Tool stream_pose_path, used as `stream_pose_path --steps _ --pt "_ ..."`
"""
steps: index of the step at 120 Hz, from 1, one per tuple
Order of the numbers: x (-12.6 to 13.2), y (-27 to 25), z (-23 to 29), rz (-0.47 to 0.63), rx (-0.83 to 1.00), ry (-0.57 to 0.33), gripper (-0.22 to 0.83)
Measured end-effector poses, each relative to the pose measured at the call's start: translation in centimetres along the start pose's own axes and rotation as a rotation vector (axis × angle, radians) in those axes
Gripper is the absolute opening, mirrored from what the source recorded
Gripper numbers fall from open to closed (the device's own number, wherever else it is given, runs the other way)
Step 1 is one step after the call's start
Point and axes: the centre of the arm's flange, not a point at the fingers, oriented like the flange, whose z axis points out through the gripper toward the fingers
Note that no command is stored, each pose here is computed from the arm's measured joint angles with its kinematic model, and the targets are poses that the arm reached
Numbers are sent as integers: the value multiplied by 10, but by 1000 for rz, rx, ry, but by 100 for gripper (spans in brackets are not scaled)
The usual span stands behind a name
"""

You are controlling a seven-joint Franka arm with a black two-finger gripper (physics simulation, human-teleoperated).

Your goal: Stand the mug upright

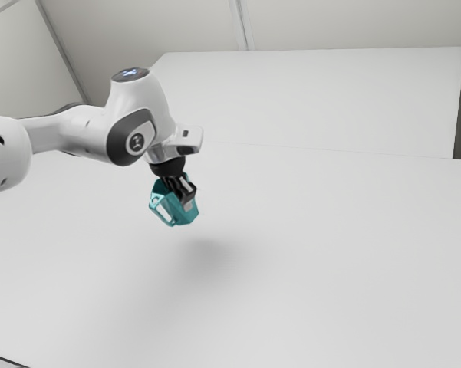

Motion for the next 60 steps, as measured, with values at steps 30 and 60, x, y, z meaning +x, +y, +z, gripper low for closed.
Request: stream_pose_path --steps 30,60 --pt "-5 -24 26 -60 26 -48 -16" --pt "-30 -23 44 -80 61 -83 -17"
